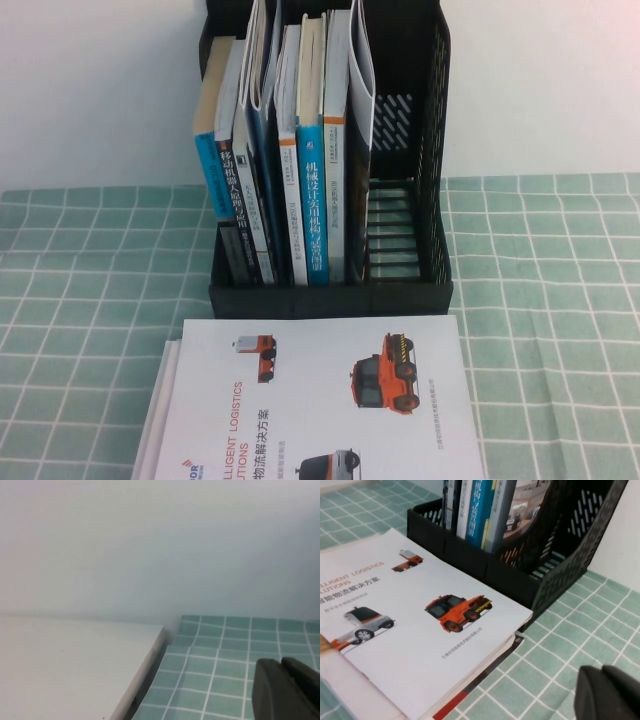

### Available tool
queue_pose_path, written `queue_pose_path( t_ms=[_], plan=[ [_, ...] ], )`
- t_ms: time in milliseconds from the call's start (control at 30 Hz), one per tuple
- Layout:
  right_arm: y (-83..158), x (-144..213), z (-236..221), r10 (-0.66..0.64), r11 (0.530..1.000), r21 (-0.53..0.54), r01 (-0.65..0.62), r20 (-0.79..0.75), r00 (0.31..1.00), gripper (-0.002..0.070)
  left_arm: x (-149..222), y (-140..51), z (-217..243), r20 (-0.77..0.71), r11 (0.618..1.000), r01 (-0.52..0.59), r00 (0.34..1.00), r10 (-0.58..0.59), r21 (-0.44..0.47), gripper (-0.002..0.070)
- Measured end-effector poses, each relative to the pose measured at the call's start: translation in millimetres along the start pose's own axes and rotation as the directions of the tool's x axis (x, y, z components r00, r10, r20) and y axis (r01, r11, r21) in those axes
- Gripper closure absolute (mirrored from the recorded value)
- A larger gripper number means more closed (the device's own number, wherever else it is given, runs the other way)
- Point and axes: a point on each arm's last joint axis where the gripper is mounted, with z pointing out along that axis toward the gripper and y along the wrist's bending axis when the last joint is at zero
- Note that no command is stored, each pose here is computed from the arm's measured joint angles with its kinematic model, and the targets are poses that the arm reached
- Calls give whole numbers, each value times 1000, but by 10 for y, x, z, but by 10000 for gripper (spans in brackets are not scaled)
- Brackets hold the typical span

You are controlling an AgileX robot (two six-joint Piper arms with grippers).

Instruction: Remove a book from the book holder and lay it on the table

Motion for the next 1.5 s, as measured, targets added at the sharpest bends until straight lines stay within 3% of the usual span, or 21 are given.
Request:
queue_pose_path(
  t_ms=[133,267,467,600,767,967,1500],
  plan=[
    [-52,-44,-22,-35,997,64,31,56,998,678,72,24,8,-22,999,-1,1000,0,-44,677],
    [-139,-55,-107,-10,976,215,-12,101,995,678,95,44,6,-47,998,-3,999,0,-70,678],
    [-247,-17,-281,22,859,505,-78,117,993,678,115,58,3,-69,996,-4,998,-2,-85,678],
    [-267,70,-308,47,787,610,-97,98,994,678,120,58,3,-73,996,11,997,-17,-86,677],
    [-237,402,-114,117,794,595,-125,53,992,678,137,32,3,-81,980,185,978,-191,-73,677],
    [-178,724,15,224,806,568,-169,-26,974,678,160,-16,2,-103,890,452,884,-456,-58,677],
    [-163,775,17,262,805,565,-182,-62,963,678,161,-13,2,-104,897,437,891,-441,-60,677]
  ],
)
